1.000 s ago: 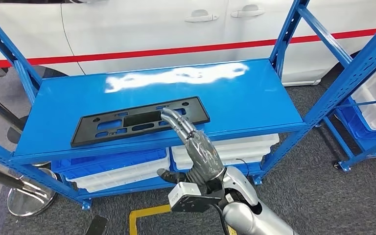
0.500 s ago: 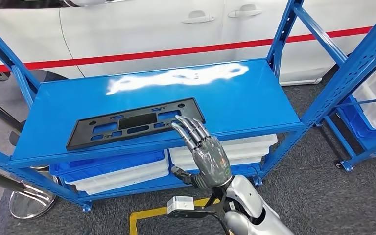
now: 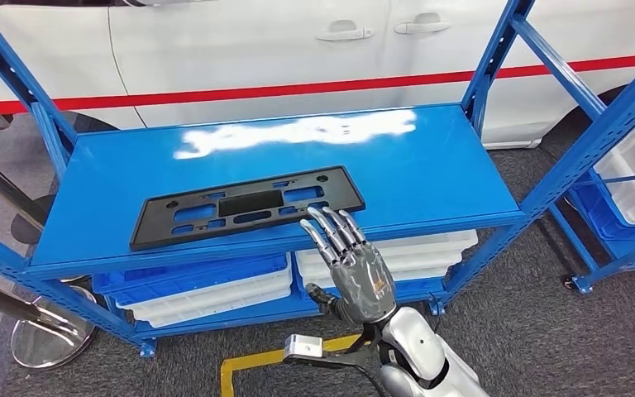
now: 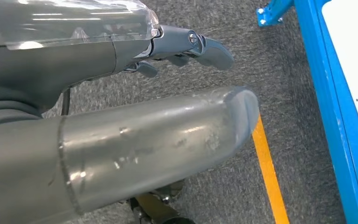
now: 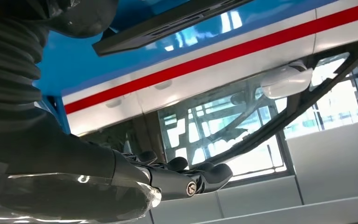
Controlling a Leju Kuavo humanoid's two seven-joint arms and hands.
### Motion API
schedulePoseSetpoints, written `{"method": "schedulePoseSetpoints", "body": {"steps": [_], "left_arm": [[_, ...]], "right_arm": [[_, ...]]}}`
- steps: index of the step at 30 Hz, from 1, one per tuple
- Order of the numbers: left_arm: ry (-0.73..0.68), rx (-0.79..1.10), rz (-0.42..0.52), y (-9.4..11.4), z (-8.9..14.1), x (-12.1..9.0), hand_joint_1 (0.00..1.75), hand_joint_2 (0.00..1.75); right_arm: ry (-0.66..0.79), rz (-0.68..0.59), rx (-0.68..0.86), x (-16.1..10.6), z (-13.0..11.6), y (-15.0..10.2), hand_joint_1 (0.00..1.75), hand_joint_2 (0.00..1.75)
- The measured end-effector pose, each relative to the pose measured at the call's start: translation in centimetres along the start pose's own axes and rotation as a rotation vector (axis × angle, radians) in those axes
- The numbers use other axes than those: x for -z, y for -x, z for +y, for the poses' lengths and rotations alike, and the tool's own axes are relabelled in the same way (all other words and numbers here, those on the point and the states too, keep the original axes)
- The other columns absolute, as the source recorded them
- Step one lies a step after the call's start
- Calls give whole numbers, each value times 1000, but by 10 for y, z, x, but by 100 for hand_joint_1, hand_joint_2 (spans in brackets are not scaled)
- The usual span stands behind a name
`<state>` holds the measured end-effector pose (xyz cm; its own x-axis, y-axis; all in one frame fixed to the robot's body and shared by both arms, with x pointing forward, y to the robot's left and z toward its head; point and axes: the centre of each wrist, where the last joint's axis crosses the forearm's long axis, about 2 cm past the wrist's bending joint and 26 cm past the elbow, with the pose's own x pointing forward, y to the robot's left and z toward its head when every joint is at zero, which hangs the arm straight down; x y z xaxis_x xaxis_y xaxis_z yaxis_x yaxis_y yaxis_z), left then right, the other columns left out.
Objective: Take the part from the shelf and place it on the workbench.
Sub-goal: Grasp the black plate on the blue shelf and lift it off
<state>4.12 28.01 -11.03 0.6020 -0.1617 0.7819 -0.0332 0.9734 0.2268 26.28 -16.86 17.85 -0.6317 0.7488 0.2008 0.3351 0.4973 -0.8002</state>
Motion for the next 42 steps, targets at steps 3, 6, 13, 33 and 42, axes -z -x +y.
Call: {"method": "schedulePoseSetpoints", "body": {"steps": [3, 6, 13, 33, 42], "left_arm": [[21, -3, 14, -4, -1, 4, 0, 0], [31, -2, 34, -5, -3, 5, 0, 0], [31, 1, 40, -9, -4, 8, 0, 0], [40, 28, 44, -13, -2, 13, 0, 0], [58, 48, 35, -17, -2, 17, 0, 0]], "right_arm": [[-23, 12, -19, 0, 5, 4, 0, 175], [-40, 21, -24, -1, 9, 6, 0, 175], [-47, 24, -26, 1, 12, 5, 0, 175], [-104, 21, -6, 4, 20, -1, 0, 175], [-183, -4, -3, 3, 31, -5, 0, 175]]}}
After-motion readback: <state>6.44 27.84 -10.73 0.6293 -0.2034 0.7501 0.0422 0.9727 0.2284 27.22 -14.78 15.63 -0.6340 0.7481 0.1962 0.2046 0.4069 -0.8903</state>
